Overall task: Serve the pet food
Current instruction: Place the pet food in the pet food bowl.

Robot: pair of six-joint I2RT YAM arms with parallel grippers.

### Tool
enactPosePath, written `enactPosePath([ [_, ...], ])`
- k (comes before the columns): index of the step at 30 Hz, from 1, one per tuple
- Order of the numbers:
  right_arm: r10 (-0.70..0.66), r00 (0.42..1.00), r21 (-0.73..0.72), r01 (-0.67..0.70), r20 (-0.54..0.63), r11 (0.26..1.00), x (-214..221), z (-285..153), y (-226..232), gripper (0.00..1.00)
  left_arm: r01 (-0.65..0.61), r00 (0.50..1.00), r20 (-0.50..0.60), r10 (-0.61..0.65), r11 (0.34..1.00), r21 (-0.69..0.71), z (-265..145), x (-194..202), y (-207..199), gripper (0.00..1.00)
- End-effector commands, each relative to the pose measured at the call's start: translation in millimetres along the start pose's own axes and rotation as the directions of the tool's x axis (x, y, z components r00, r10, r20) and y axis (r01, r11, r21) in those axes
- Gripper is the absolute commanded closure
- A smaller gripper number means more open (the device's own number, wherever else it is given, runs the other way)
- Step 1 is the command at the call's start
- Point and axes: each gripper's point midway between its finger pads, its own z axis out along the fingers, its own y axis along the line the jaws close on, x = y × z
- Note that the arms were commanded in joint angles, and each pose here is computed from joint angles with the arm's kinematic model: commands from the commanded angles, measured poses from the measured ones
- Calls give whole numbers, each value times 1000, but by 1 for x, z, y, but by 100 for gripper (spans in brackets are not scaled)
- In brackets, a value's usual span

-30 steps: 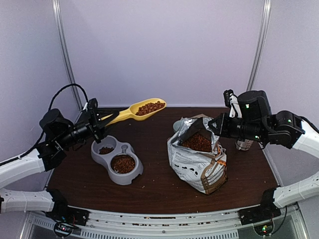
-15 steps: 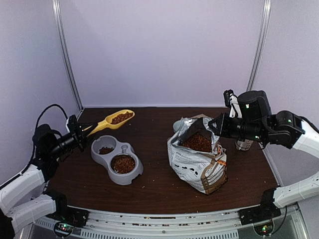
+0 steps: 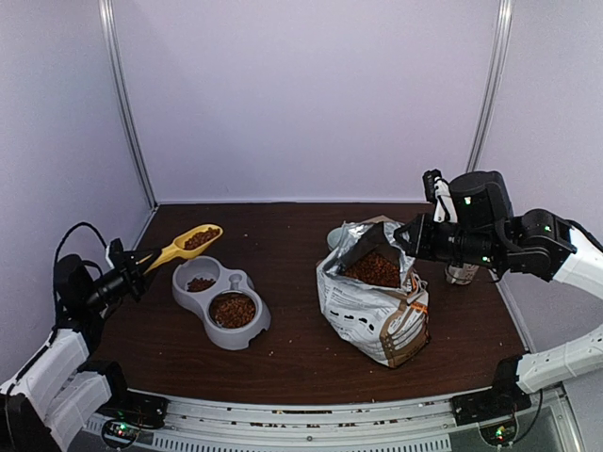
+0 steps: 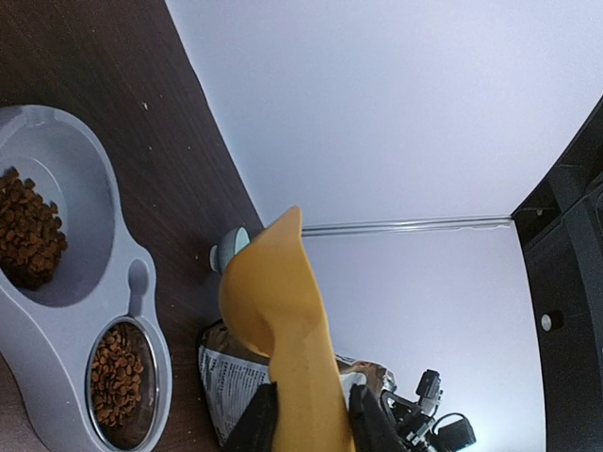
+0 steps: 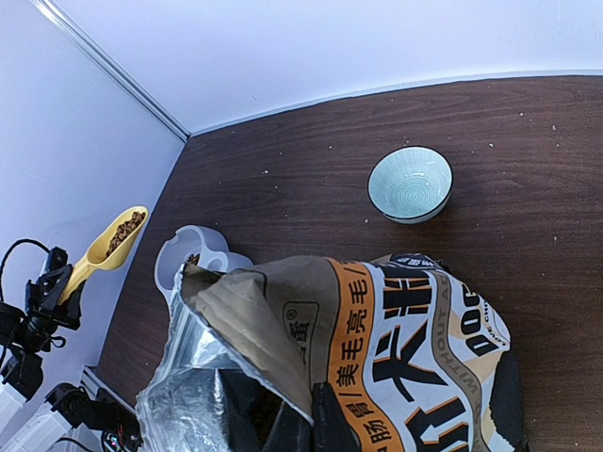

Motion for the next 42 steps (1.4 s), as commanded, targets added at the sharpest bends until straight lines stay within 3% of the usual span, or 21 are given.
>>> enactPosePath([
  [1,-18,1000,73,18,3,997,-2,-5,-17,100,-84,996,0,84,996,-20,-13,-2,7,100],
  [19,-21,1000,72,21,-5,997,0,-3,-18,100,-134,991,-13,135,955,-265,-24,-9,58,100],
  [36,-22,1000,72,22,-8,997,1,-3,-18,100,-272,962,-107,250,872,-407,-26,-22,46,100],
  [42,-24,1000,72,25,-11,997,1,-2,-18,100,-346,938,-156,309,812,-470,-29,-30,37,100],
])
